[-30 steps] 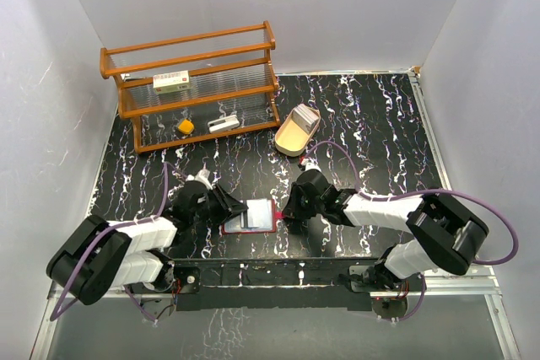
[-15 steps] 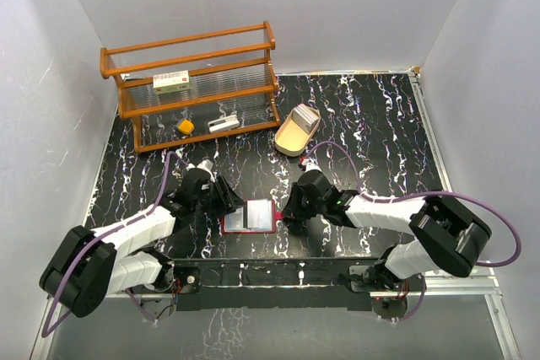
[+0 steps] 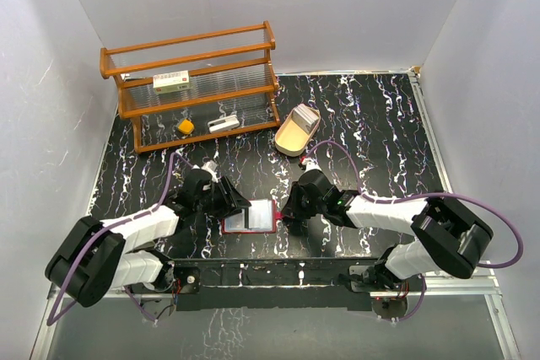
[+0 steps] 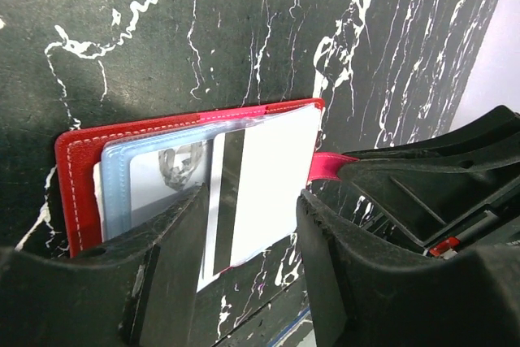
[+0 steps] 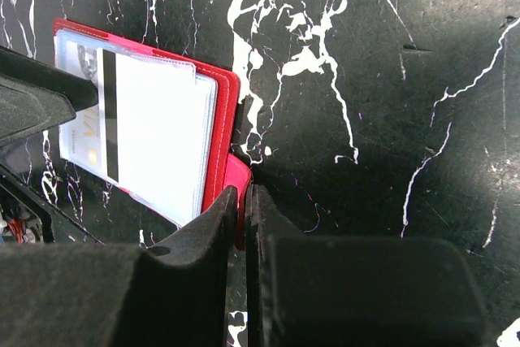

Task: Put the credit cards into the card holder
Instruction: Insert the credit card into the card holder.

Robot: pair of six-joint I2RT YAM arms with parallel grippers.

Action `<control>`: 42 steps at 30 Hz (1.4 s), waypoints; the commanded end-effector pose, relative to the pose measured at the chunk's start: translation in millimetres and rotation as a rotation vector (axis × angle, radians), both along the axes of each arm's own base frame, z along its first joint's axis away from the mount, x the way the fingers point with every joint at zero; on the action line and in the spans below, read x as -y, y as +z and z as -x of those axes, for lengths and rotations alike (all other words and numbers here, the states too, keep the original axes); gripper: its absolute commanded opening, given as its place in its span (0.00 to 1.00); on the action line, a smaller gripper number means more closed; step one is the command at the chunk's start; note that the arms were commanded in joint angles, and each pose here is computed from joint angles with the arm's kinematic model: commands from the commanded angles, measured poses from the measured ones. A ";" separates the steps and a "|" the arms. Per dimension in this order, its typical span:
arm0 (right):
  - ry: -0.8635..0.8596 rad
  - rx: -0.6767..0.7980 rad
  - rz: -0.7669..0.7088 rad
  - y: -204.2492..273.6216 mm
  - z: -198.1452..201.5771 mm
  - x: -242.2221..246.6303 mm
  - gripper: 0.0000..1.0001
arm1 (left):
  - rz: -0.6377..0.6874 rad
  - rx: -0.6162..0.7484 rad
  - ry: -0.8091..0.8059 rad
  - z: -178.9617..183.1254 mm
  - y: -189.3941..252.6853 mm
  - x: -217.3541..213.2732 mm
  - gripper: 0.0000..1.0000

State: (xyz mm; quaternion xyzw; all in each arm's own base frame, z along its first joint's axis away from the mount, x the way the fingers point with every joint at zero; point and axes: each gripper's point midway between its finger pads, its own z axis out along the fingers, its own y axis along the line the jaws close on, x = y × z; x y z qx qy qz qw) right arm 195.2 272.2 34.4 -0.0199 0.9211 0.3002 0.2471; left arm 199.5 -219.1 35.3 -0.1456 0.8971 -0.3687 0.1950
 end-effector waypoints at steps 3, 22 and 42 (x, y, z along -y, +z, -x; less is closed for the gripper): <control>0.010 0.062 -0.044 12.9 -9.1 -10.9 0.00 | 0.052 -0.049 -0.010 9.6 -4.9 7.5 0.47; -0.002 0.070 -0.045 12.9 -11.5 -10.4 0.00 | 0.184 -0.028 -0.042 10.0 19.5 42.0 0.47; -0.028 0.116 0.055 15.3 -15.6 10.5 0.00 | -0.265 0.028 -0.037 15.0 17.3 -26.7 0.73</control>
